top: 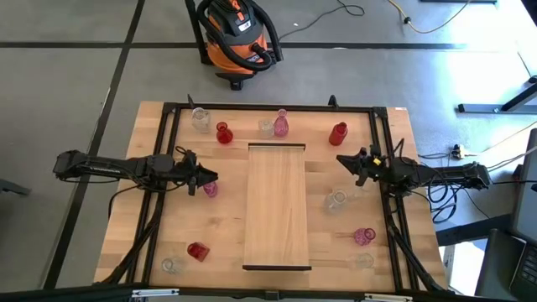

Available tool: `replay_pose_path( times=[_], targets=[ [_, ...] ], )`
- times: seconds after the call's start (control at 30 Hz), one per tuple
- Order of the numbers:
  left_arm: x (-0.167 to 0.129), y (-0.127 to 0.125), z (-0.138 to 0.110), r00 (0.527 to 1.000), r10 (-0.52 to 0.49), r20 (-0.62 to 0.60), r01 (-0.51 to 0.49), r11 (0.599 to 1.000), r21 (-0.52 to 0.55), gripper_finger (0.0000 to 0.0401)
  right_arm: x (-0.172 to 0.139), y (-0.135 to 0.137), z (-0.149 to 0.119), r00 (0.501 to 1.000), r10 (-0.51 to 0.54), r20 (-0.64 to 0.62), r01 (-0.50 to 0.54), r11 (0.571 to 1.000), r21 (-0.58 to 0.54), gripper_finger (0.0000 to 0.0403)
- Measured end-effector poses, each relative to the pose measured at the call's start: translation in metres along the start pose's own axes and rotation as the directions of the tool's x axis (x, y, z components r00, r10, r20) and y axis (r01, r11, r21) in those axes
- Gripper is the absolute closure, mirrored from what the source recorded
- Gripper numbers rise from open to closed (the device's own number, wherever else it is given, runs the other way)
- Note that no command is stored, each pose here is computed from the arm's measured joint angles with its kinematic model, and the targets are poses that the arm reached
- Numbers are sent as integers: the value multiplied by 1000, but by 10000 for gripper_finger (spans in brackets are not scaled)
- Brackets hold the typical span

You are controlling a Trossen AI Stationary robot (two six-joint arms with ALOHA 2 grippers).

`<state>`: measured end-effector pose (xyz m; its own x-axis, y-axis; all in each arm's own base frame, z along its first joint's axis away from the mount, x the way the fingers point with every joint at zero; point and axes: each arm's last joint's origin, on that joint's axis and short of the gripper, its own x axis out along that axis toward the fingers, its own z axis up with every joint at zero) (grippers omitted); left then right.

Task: Sort vases onto shelf
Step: Put the transparent vase on the shelf

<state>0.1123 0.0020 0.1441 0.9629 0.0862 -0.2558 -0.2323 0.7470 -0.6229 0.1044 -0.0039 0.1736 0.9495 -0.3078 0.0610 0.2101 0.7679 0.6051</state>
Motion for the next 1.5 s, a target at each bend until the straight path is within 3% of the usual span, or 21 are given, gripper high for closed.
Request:
replay_pose_path(
  times=[0.13,0.2,0.37,0.5,0.63,0.8,1.13,1.33,1.5],
  targets=[
    [0,0,0,1000,3,3,-3,1000,-2,297,-1,6,9,995,58,84,-62,997,46,400],
    [0,0,1,1000,7,17,-6,998,-56,297,-1,8,13,989,74,131,-83,995,64,400],
    [-1,-2,9,985,56,164,-18,974,-224,297,-3,9,22,959,-25,282,-44,971,236,400],
    [-4,-5,21,914,148,378,-1,932,-363,297,-4,7,26,932,-104,347,-1,957,290,400],
    [-9,-9,33,818,196,541,55,909,-413,297,-6,5,28,900,-186,394,53,944,326,400],
    [-15,-16,43,752,160,640,166,893,-418,297,-7,8,33,882,-175,437,11,936,353,400],
    [-23,-24,52,697,66,715,291,885,-365,297,-7,8,33,888,-156,433,-3,939,345,400],
    [-31,-26,60,580,144,802,320,865,-387,297,-8,11,34,897,-104,431,-52,940,337,400],
    [-38,-31,65,533,69,843,374,875,-308,297,-10,14,40,875,-72,478,-112,932,345,400]
  ],
)
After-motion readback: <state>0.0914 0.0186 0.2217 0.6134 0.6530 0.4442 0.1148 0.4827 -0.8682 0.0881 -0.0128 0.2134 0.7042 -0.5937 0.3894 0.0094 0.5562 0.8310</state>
